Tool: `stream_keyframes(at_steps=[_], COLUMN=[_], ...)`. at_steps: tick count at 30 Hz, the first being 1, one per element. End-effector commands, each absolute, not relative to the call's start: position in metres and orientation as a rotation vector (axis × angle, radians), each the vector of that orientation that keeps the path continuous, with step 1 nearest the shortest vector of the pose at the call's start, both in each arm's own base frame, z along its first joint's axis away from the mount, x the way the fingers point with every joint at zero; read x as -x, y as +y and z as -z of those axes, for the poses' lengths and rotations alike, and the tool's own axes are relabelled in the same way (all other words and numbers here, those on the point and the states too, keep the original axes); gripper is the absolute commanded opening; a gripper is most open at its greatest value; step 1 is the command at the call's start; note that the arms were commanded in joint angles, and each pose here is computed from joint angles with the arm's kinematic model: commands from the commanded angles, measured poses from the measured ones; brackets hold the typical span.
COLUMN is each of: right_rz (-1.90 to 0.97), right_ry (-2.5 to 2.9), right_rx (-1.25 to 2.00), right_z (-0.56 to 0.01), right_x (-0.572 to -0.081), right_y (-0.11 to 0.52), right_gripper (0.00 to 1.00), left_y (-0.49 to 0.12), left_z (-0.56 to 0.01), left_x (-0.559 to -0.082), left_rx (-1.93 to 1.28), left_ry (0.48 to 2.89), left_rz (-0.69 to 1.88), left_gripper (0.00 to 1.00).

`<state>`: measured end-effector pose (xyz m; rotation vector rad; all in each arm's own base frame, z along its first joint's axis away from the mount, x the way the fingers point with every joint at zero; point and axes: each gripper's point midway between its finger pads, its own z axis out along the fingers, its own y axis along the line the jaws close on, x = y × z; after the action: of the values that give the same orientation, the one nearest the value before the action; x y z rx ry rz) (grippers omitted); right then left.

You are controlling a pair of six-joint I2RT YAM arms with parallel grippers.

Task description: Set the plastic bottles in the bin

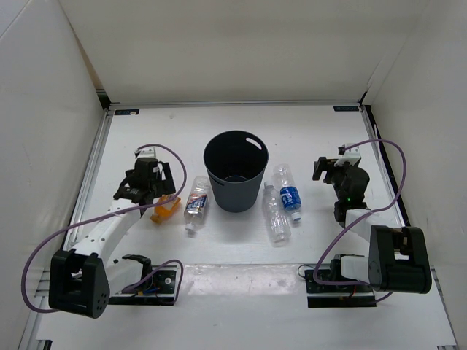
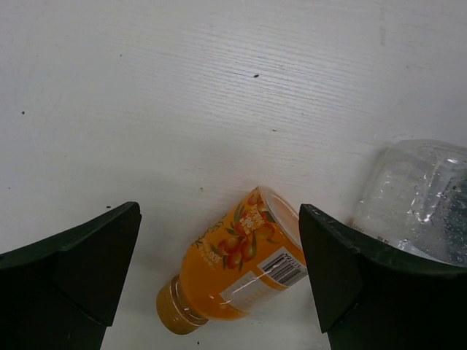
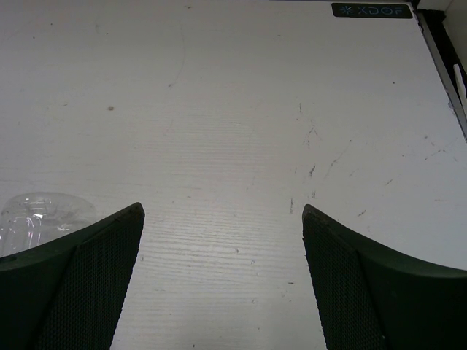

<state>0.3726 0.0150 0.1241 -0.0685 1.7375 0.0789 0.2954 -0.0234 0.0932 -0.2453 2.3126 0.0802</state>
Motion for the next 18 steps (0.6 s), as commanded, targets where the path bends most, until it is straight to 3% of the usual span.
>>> stream_keyframes(at_steps=[1, 18], right_rz=[-0.075, -0.089], right_ry=[1.692, 1.688], right_rx=[0.060, 0.077], right_z=[-0.140, -0.141], right_x=[-0.380, -0.380], right_y=[0.015, 0.024], right_gripper=[0.90, 0.90], left_y=[-0.037, -0.057], left_z=[-0.113, -0.114], left_x=[-0.309, -0.314], left_rx=[0.152, -0.061], left_ry=[2.252, 2.263], left_rz=[-0.037, -0.007], left_gripper=[1.00, 1.00])
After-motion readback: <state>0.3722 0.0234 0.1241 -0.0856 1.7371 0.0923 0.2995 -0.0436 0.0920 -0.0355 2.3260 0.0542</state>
